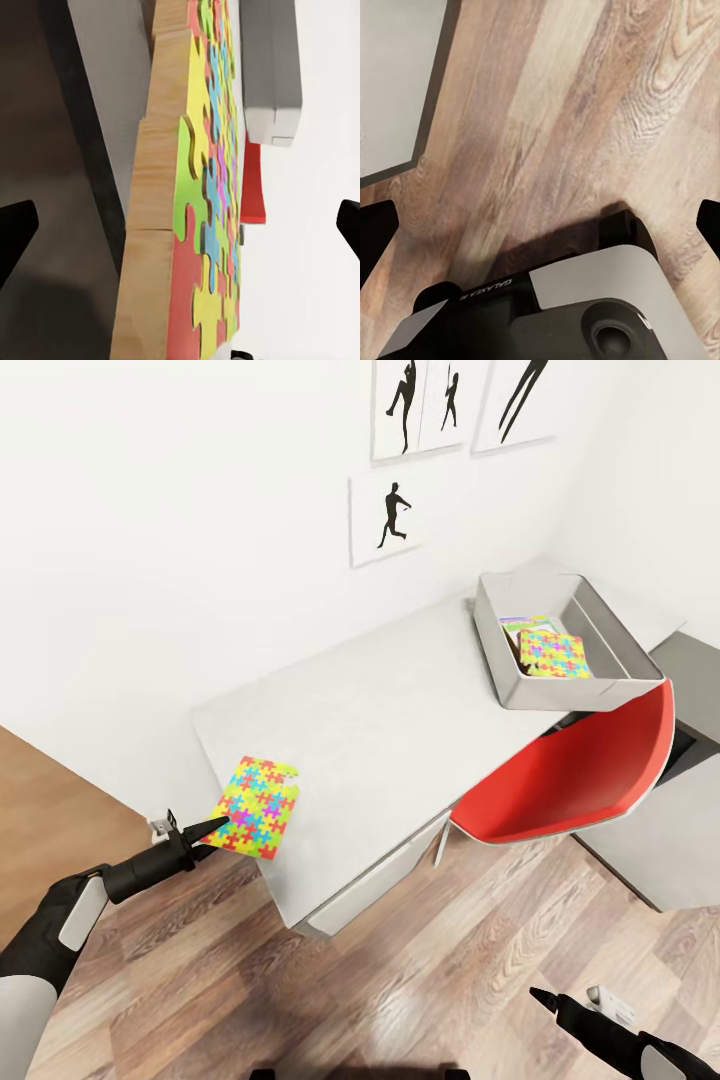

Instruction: Put all the toys in the child's room - the three board games (two on the bed and one on the table), the two jigsaw puzzles on the table, and the tennis ball on the table - inside the toy box on the table in the child's room.

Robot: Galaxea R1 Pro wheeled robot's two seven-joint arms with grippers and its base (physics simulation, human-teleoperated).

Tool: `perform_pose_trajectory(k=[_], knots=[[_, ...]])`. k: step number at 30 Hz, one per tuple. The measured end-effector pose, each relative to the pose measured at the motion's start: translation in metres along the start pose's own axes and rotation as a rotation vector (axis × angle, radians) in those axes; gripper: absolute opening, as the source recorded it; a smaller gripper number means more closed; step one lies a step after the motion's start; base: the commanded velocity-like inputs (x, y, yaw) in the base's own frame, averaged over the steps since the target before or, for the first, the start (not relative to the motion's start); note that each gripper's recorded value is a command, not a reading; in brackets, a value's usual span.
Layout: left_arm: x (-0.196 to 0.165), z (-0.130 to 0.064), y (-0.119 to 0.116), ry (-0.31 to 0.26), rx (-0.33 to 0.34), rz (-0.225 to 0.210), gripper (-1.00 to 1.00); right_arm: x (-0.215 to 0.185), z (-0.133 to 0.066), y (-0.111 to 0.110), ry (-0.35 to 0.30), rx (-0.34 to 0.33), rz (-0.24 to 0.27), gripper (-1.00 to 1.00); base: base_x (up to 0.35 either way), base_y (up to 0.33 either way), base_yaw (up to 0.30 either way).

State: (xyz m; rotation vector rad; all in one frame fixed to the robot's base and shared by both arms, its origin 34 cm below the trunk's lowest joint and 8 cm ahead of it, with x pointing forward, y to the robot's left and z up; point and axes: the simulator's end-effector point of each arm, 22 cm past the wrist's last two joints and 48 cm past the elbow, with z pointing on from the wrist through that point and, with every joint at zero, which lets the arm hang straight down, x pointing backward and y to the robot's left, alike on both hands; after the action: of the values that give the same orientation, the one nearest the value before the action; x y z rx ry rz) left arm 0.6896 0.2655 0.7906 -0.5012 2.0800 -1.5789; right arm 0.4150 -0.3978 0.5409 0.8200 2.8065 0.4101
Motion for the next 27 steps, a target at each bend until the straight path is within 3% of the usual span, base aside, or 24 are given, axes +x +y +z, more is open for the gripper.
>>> perform_pose_trajectory(k=[27], knots=[[0.0011, 0.0005, 0.0006, 0.004, -0.002, 0.0, 1.0, 0.0002, 0.0, -0.0001, 0.001, 0.0, -0.001, 1.0, -0.034, 0.0, 0.0]])
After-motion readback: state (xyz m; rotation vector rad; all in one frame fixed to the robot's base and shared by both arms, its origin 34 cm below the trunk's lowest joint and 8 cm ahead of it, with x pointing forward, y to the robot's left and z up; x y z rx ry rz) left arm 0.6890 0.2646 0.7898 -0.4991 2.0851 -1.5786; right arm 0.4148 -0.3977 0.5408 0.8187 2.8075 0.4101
